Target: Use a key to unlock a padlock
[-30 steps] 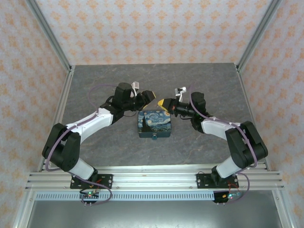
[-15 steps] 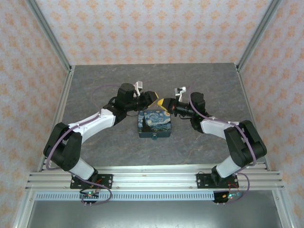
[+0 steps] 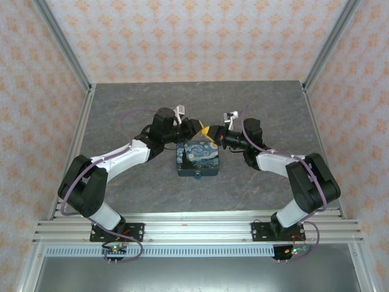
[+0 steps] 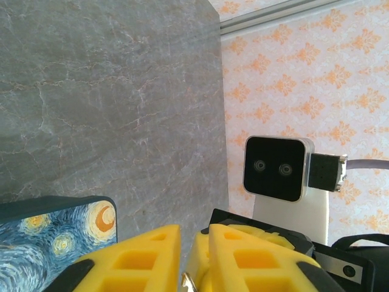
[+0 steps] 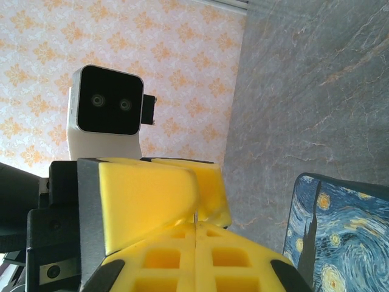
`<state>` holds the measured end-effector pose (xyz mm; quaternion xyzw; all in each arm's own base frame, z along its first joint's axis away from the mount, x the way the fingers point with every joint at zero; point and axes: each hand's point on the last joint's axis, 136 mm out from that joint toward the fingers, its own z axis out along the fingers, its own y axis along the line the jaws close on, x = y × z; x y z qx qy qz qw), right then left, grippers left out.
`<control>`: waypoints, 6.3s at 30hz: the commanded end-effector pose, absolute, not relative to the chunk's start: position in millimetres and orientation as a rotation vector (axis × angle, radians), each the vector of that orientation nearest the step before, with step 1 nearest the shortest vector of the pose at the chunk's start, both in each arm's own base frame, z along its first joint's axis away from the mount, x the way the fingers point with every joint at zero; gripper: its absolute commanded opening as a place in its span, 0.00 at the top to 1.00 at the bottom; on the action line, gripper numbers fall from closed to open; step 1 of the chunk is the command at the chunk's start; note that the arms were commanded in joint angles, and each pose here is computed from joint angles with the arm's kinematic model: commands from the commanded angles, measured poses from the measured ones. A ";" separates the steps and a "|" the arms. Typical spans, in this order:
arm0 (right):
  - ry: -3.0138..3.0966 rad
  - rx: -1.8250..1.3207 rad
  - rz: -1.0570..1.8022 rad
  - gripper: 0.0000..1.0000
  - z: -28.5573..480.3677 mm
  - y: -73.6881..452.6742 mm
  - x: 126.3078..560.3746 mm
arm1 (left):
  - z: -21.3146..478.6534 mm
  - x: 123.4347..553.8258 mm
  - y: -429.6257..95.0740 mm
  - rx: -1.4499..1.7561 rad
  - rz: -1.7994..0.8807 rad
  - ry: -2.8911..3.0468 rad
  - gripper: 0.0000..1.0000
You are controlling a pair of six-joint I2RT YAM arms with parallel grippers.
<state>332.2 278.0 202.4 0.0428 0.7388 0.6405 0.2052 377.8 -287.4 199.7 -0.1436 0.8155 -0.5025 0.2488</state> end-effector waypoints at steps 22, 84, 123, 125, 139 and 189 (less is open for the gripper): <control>1.926 0.637 1.231 0.01 205.6 179.0 352.2 | 224.6 382.2 -257.1 -0.530 -1.265 2.074 1.00; 1.668 0.469 1.921 0.84 249.5 323.1 362.3 | 247.7 402.1 -233.0 -0.718 -1.368 1.707 1.00; 1.715 0.471 1.942 0.80 238.3 331.6 362.2 | 241.8 396.4 -226.6 -0.745 -1.342 1.695 1.00; 1.721 0.472 1.941 0.78 236.6 331.1 360.6 | 241.9 396.5 -225.8 -0.749 -1.338 1.692 1.00; 1.730 0.472 1.942 0.86 234.1 332.0 355.6 | 241.7 395.8 -222.2 -0.759 -1.323 1.684 1.00; 1.825 0.407 1.830 0.47 232.3 338.9 360.0 | 236.8 388.5 -211.6 -0.787 -1.285 1.682 1.00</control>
